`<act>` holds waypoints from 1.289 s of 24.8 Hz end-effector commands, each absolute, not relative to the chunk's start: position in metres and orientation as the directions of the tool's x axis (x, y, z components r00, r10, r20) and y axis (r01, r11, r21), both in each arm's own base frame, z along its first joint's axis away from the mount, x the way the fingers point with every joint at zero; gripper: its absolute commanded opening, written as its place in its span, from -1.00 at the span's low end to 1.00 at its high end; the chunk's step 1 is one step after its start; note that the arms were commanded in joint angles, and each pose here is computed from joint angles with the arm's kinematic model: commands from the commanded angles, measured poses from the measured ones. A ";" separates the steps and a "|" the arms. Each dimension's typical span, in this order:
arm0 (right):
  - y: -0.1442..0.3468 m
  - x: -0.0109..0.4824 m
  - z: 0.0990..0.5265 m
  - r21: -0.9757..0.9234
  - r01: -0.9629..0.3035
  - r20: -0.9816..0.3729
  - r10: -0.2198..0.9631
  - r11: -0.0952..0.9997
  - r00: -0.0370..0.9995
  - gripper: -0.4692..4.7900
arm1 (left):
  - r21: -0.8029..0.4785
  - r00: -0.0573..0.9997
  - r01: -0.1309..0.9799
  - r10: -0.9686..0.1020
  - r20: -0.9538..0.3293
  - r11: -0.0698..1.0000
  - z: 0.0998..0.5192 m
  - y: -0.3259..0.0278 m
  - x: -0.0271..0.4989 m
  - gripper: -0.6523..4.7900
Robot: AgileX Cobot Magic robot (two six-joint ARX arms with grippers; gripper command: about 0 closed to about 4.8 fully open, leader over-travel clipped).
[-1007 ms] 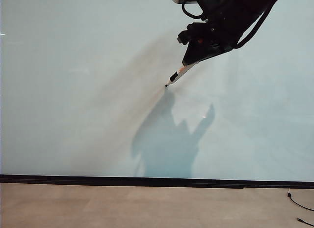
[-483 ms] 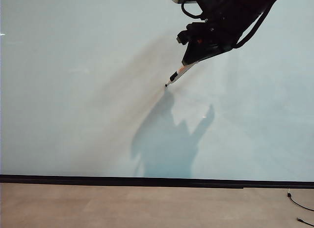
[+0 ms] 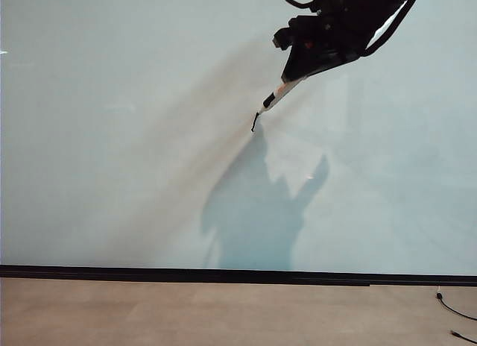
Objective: Pick up the pen on the shelf to the right of the whiteboard and write the letter A.
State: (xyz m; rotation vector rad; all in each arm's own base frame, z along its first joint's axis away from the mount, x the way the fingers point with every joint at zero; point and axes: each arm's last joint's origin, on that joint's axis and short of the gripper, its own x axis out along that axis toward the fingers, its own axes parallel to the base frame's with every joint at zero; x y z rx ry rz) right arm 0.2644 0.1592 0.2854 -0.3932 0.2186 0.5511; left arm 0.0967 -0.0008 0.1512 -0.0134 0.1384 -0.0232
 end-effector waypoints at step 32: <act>0.142 0.243 0.344 -0.375 -0.418 -0.112 0.408 0.827 0.906 -0.84 | -0.011 0.991 0.023 -0.024 -0.130 1.000 0.153 -0.001 0.097 -0.78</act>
